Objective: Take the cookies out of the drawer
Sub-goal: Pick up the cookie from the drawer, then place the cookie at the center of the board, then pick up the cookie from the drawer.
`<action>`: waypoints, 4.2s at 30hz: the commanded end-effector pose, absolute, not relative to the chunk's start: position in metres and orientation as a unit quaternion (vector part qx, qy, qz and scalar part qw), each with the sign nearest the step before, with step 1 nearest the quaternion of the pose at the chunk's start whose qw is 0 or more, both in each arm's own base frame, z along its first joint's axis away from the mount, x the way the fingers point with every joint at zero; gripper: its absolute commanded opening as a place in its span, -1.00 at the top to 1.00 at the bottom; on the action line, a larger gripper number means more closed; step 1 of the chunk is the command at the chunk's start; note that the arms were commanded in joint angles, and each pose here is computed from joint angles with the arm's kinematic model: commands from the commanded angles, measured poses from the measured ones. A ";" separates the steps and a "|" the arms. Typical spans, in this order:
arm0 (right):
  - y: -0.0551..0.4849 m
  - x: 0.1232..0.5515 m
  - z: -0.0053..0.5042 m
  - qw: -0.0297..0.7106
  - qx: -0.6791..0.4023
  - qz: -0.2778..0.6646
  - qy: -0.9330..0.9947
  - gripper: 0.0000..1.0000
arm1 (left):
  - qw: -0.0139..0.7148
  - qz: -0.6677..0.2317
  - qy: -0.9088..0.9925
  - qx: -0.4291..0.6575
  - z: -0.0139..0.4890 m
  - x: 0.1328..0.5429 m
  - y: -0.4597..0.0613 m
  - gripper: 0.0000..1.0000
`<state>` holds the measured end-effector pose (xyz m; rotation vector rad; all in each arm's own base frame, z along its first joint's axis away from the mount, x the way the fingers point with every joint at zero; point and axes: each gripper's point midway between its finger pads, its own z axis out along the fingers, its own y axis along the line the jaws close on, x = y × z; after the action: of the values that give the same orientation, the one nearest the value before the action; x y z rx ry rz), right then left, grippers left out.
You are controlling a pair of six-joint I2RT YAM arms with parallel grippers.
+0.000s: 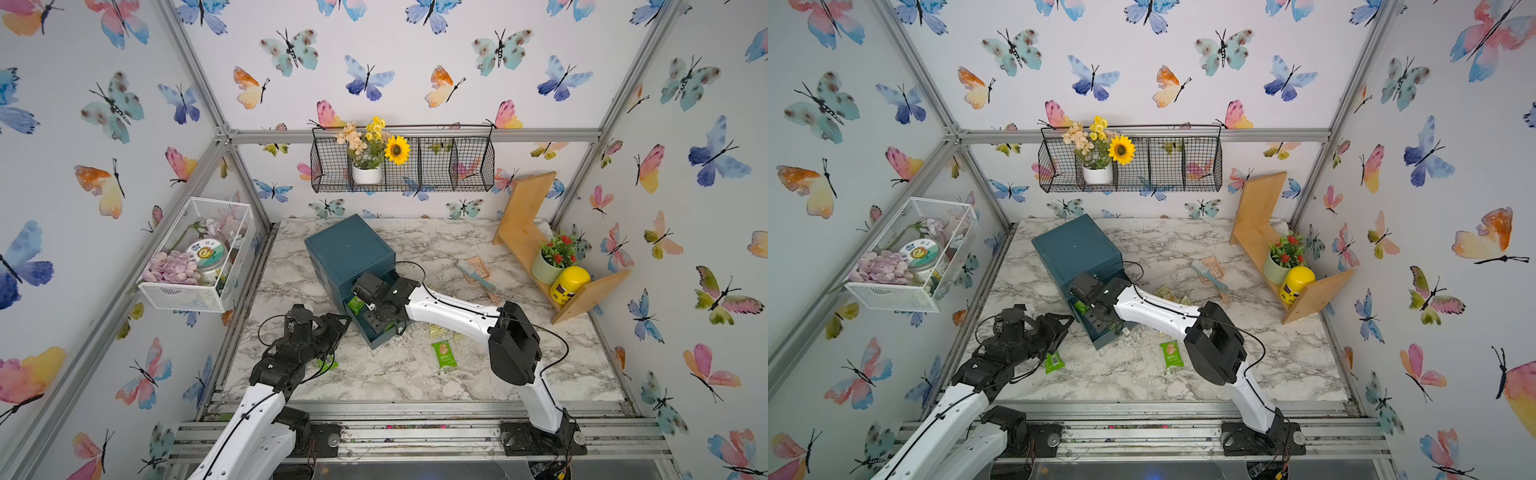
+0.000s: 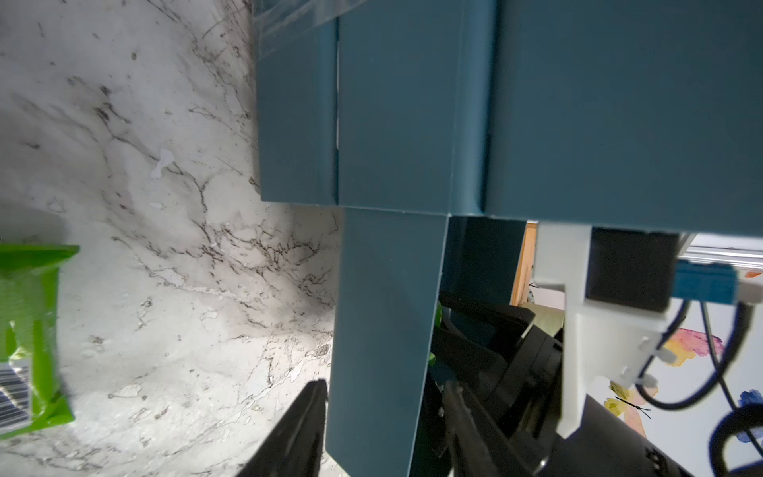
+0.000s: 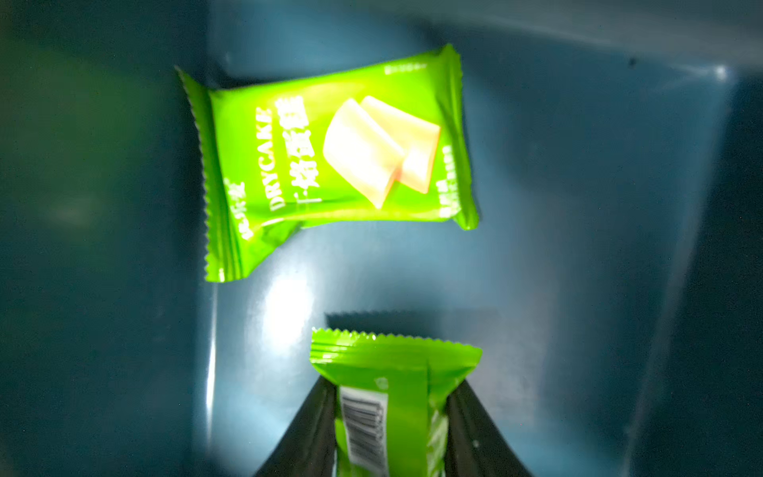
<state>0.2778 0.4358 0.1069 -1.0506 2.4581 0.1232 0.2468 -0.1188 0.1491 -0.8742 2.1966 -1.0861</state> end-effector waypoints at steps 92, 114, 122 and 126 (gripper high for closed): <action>0.418 0.261 0.218 0.505 -0.639 0.170 0.555 -0.25 | 0.372 -0.430 0.749 -0.341 0.185 0.257 -0.096 -0.05; 0.461 0.297 0.140 0.395 -0.842 0.021 0.367 -0.08 | 0.389 -0.364 0.749 -0.395 0.173 0.245 -0.065 -0.05; 0.471 0.308 0.129 0.405 -0.837 0.011 0.368 0.02 | 0.393 -0.352 0.753 -0.393 0.174 0.245 -0.062 -0.03; 0.473 0.311 0.125 0.407 -0.836 0.007 0.369 0.07 | 0.395 -0.350 0.753 -0.392 0.176 0.245 -0.061 -0.03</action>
<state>0.3016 0.4672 0.1203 -2.1304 0.9461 0.0463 0.2442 -0.0694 0.1707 -0.9935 1.9256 -0.9378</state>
